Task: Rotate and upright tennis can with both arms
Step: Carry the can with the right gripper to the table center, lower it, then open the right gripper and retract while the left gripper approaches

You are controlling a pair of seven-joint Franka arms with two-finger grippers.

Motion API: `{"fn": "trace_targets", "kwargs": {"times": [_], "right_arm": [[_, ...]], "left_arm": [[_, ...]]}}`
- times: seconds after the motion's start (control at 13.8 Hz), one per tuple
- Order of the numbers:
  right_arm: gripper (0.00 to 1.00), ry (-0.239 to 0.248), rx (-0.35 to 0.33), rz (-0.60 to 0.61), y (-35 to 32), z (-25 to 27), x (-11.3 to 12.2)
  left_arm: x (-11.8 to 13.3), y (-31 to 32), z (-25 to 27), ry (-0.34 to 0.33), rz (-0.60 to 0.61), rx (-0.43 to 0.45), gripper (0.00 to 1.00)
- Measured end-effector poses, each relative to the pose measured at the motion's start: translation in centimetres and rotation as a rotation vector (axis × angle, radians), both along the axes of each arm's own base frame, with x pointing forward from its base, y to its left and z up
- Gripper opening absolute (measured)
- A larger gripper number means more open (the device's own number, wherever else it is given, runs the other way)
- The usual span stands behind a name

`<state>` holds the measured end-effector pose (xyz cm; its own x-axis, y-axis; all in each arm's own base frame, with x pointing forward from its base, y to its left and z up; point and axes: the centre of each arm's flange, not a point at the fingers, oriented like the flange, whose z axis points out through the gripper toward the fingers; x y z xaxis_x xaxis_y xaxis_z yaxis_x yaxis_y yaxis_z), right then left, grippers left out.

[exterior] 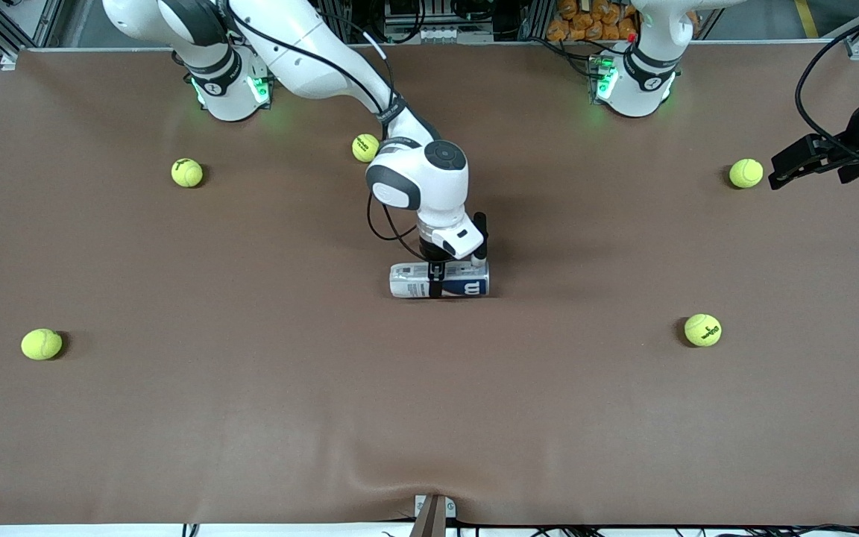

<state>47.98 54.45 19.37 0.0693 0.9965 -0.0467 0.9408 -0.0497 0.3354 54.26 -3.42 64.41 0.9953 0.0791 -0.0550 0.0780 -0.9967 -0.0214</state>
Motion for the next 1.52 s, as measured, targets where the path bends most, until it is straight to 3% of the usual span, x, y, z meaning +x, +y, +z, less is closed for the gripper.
{"fn": "trace_targets", "kwargs": {"times": [0.22,0.58,0.94,1.3,1.52], "right_arm": [[1.0,-0.011,0.01,-0.007,0.3,0.5,0.3],[1.0,-0.027,0.011,-0.046,1.5,6.1,0.6],[1.0,0.08,0.092,-0.218,0.5,18.8,-0.8],[1.0,0.055,0.14,-0.498,-7.6,27.3,4.0],[1.0,0.034,0.154,-0.708,-16.5,34.1,7.1]], "left_arm": [[0.0,-0.3,-0.3,0.006,-0.007,0.0,1.0],[0.5,-0.8,-1.2,0.022,-0.015,-0.004,1.0],[3.3,-3.5,-6.2,0.093,-0.04,-0.137,1.0],[6.9,-8.9,-13.8,0.131,-0.093,-0.232,1.0],[7.6,-11.1,-18.9,0.222,-0.054,-0.399,1.0]]}}
